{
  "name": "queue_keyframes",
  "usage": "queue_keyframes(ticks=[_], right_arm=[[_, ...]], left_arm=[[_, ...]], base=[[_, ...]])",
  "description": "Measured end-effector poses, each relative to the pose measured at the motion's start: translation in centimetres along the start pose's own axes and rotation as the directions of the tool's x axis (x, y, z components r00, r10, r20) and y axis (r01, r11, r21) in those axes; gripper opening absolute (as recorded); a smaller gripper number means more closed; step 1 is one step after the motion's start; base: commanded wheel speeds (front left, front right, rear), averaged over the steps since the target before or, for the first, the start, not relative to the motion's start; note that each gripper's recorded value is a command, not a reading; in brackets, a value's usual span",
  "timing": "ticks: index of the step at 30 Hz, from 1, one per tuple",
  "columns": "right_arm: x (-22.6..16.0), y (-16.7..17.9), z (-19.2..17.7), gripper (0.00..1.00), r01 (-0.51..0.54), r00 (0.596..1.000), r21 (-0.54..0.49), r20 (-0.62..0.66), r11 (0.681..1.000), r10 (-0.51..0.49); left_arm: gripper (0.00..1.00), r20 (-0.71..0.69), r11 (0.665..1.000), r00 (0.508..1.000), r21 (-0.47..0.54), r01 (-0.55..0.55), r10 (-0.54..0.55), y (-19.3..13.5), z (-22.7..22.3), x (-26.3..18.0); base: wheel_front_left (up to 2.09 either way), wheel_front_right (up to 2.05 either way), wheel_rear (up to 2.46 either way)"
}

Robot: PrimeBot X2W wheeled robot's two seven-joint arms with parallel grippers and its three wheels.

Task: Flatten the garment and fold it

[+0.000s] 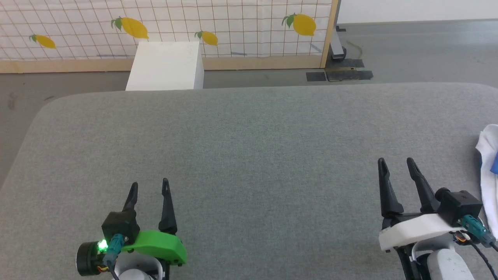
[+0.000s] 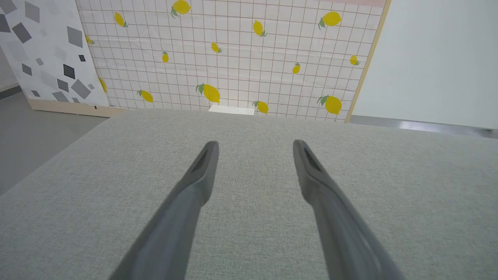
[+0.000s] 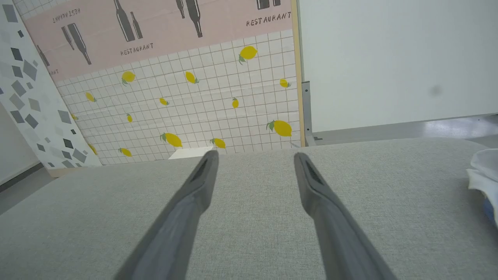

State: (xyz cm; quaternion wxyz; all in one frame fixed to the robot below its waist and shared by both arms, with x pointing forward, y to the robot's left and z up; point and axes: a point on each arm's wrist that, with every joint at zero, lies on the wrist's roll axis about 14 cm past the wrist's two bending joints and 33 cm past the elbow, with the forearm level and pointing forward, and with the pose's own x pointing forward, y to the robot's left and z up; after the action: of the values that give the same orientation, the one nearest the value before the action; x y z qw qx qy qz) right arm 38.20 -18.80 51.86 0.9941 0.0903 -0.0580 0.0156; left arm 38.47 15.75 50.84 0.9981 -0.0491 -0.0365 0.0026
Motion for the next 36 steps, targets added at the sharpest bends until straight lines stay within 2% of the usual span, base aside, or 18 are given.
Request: queue_keyframes(ticks=[6, 7, 36], right_arm=[[0.05, -0.01, -0.26, 1.00, 0.002, 1.000, 0.011, -0.007, 1.000, -0.002], [0.05, 0.01, -0.27, 0.00, 0.002, 1.000, 0.011, -0.007, 1.000, -0.002], [0.31, 0.68, 0.19, 0.00, -0.025, 0.999, -0.026, -0.022, 0.999, 0.024]], left_arm=[[1.00, -0.011, 1.000, 1.000, 0.000, -0.001, 0.001, 0.01, -0.37, 0.02], [0.00, -0.010, 1.000, 1.000, 0.000, -0.001, 0.001, 0.03, -0.36, 0.02], [0.00, -0.016, 1.000, 1.000, 0.019, 0.003, -0.002, 0.29, 0.32, 0.10]], base=[[0.00, 0.00, 0.00], [0.00, 0.00, 0.00], [0.00, 0.00, 0.00]])
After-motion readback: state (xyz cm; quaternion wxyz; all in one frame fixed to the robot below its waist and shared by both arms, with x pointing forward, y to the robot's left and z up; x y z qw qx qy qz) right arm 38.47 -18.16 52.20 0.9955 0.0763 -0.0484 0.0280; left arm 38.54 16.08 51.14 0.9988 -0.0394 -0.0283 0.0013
